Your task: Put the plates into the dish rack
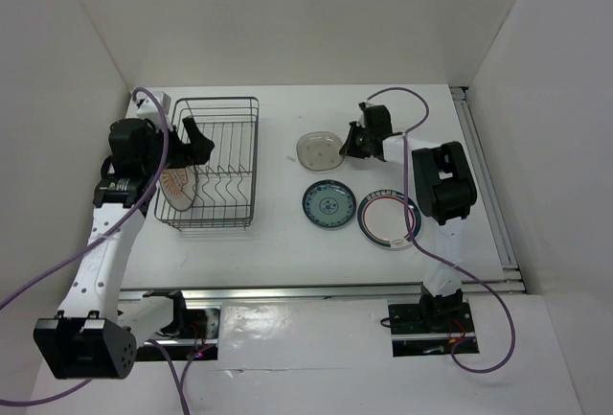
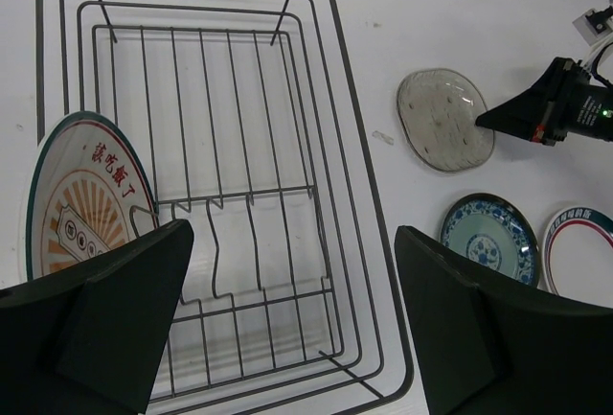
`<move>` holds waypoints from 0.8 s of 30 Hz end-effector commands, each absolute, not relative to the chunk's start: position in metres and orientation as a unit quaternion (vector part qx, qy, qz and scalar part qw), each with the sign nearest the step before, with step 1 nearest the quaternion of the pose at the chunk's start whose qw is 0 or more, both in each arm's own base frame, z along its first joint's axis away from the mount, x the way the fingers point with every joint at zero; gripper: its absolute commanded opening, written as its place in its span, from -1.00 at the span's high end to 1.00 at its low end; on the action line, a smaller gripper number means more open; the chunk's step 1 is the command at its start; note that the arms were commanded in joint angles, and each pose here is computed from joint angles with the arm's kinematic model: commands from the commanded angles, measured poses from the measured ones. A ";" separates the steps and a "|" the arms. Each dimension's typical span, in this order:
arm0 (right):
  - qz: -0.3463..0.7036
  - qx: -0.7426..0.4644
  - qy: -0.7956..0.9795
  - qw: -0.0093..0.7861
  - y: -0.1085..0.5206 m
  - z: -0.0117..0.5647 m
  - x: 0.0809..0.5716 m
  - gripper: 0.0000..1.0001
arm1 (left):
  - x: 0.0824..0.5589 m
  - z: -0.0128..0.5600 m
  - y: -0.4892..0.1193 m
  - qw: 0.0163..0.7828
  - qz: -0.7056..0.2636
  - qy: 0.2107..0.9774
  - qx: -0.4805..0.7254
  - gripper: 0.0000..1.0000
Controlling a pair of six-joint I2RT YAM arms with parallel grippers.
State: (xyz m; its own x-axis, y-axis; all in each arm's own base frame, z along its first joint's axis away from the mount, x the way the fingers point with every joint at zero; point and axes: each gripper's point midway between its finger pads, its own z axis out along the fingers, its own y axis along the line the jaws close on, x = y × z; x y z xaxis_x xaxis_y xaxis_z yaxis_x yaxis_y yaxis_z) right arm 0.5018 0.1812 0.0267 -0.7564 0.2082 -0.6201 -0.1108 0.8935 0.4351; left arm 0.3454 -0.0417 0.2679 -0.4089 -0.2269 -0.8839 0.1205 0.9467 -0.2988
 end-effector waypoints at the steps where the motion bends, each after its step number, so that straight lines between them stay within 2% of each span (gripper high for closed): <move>1: 0.223 0.058 0.910 0.344 0.167 0.028 0.505 1.00 | 0.352 0.292 -0.040 0.567 -0.164 0.806 -0.036 -1.00; 3: 0.265 0.105 0.881 0.378 0.161 0.063 0.511 1.00 | 0.352 0.292 -0.043 0.564 -0.175 0.806 -0.044 -1.00; 4: 0.287 0.124 0.874 0.372 0.156 0.060 0.499 1.00 | 0.350 0.293 -0.048 0.561 -0.190 0.805 -0.043 -1.00; 5: 0.333 0.116 0.836 0.420 0.156 0.103 0.507 1.00 | 0.351 0.297 -0.051 0.563 -0.200 0.801 -0.039 -1.00; 6: 0.354 0.131 0.827 0.416 0.159 0.107 0.497 1.00 | 0.349 0.302 -0.060 0.564 -0.224 0.794 -0.027 -1.00; 10: 0.413 0.073 0.760 0.497 0.186 0.201 0.482 1.00 | 0.350 0.295 -0.077 0.544 -0.268 0.795 -0.006 -1.00; 14: 0.448 0.013 0.731 0.514 0.219 0.249 0.466 1.00 | 0.351 0.289 -0.092 0.520 -0.312 0.795 0.013 -1.00; 18: 0.476 -0.060 0.719 0.503 0.276 0.275 0.428 1.00 | 0.355 0.287 -0.100 0.506 -0.337 0.794 0.023 -1.00; 24: 0.483 -0.113 0.703 0.510 0.327 0.293 0.396 1.00 | 0.350 0.294 -0.105 0.510 -0.348 0.785 0.038 -1.00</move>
